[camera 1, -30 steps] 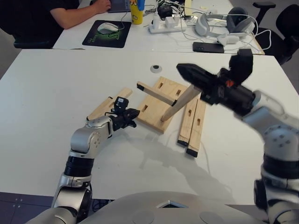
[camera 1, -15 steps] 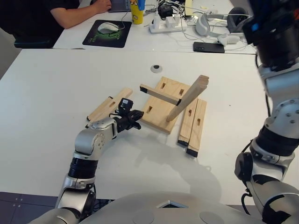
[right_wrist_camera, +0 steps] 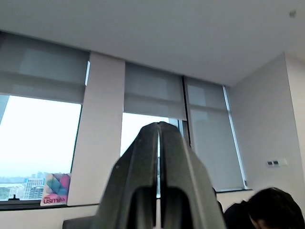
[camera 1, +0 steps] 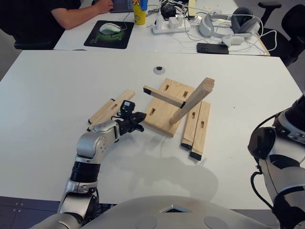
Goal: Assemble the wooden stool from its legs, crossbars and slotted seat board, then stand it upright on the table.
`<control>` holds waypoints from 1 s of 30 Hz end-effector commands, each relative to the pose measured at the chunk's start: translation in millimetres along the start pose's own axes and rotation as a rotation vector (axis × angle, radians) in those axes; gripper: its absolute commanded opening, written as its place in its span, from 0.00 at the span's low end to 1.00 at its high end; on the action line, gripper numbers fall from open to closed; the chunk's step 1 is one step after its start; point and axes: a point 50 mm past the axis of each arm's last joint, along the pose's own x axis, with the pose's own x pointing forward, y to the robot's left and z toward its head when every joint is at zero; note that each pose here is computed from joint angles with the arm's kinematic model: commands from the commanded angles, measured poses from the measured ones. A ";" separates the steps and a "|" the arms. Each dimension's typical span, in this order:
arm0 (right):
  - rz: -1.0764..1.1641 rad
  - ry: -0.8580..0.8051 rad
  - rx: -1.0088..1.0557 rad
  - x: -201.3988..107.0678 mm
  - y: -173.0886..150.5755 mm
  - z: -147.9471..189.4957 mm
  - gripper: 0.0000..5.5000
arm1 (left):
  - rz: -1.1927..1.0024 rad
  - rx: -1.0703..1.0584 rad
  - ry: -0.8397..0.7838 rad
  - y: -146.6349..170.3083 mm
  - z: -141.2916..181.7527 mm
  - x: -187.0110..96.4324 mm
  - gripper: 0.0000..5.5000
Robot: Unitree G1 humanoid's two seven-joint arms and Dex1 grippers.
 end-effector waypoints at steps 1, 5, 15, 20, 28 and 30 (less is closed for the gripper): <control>-0.210 0.800 0.267 -111.6 22.0 -147.1 0.00 | -0.010 0.007 0.059 -2.1 -4.3 2.0 0.09; -0.316 0.812 0.226 -128.6 25.4 -161.5 0.00 | -0.053 0.006 0.069 -14.5 -6.8 -1.3 0.01; -0.255 0.151 -0.178 -30.4 -13.4 -47.7 0.00 | -0.069 -0.020 0.082 -22.5 -15.2 2.8 0.00; -0.100 0.024 -0.020 -10.6 -2.9 -16.2 0.00 | -0.030 -0.039 0.062 -18.7 -17.5 1.4 0.00; -0.023 -0.020 -0.023 -1.9 4.2 6.4 0.00 | -0.009 -0.032 0.056 -10.6 -14.8 -0.5 0.00; -0.020 -0.038 -0.037 0.4 4.4 11.7 0.00 | -0.006 -0.030 0.055 -8.7 -14.0 -0.9 0.00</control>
